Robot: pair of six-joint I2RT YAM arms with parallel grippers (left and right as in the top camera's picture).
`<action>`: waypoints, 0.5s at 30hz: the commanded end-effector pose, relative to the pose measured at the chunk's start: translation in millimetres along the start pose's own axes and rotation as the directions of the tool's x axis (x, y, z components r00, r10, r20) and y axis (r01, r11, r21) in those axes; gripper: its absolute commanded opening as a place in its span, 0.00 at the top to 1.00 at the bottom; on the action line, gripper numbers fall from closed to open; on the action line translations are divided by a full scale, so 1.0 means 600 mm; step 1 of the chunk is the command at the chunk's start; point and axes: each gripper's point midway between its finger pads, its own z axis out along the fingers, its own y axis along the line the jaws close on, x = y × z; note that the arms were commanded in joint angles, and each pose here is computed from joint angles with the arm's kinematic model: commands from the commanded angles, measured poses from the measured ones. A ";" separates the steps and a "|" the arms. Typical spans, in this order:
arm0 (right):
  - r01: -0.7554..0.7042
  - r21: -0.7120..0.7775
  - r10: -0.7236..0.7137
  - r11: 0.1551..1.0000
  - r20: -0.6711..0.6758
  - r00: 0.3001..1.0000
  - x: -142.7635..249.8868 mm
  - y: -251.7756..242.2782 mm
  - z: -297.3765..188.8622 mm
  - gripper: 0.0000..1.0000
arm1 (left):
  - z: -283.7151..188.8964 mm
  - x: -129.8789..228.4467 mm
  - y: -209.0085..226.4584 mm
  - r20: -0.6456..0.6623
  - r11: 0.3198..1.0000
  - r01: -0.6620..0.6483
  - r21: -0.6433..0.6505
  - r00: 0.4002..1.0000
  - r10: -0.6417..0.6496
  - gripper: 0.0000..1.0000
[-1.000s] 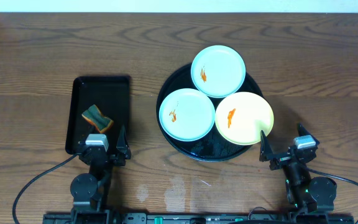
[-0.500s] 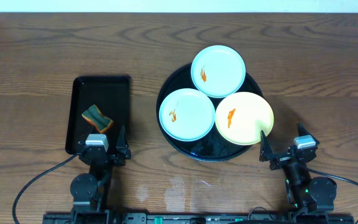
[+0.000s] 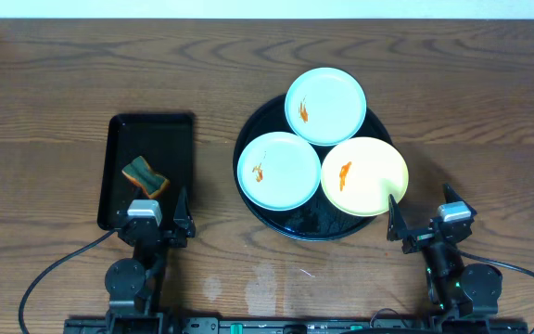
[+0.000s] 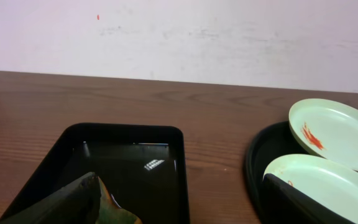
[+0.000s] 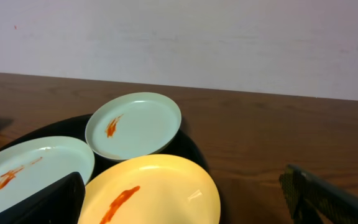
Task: Clean dirty plates on tray and stack at the side
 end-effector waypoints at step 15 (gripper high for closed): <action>0.010 0.018 -0.010 1.000 -0.002 1.000 0.002 -0.006 0.000 0.01 | -0.044 -0.007 -0.154 -0.144 0.807 0.284 0.517 0.959 -0.245 0.18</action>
